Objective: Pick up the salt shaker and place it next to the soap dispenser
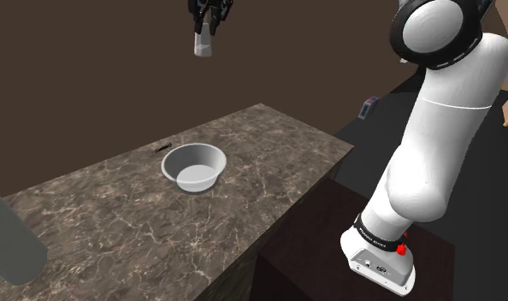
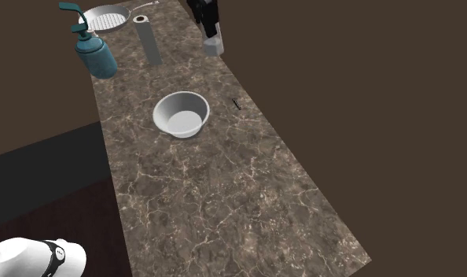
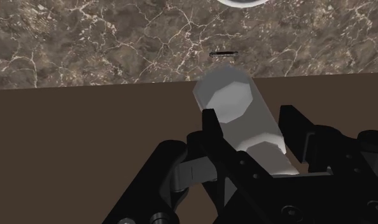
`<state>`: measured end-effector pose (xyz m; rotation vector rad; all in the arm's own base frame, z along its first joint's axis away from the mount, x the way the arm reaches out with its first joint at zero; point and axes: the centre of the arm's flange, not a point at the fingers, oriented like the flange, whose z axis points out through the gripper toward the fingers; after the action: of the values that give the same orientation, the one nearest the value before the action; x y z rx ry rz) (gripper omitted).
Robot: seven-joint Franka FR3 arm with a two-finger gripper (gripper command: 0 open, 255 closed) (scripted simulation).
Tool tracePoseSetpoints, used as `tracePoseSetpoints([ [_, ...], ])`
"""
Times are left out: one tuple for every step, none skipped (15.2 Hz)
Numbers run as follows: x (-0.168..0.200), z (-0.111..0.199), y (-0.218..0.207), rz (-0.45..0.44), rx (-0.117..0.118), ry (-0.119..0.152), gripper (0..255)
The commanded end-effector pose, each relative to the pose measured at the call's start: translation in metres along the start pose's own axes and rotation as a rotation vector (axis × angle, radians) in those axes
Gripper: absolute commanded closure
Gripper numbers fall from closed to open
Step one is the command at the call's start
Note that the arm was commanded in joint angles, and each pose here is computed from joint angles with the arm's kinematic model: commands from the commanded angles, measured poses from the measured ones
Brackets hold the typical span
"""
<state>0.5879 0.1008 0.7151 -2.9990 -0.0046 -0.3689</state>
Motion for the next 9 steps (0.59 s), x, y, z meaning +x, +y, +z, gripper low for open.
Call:
tracePoseSetpoints([
  [-0.011, -0.002, -0.024, 0.001, 0.0, 0.001, 255],
  [-0.016, -0.002, -0.036, 0.001, 0.0, 0.001, 255],
  [-0.022, -0.002, -0.047, 0.001, 0.0, 0.001, 255],
  [-0.028, -0.002, -0.059, 0.001, 0.0, 0.001, 255],
  [-0.033, -0.002, -0.071, 0.001, 0.0, 0.001, 255],
  [-0.039, -0.001, -0.083, 0.001, 0.0, 0.001, 255],
  [-0.045, -0.001, -0.095, 0.001, 0.0, 0.001, 255],
  [-0.05, -0.001, -0.107, 0.001, 0.0, 0.001, 255],
  [-0.056, -0.001, -0.119, 0.001, 0.0, 0.001, 255],
])
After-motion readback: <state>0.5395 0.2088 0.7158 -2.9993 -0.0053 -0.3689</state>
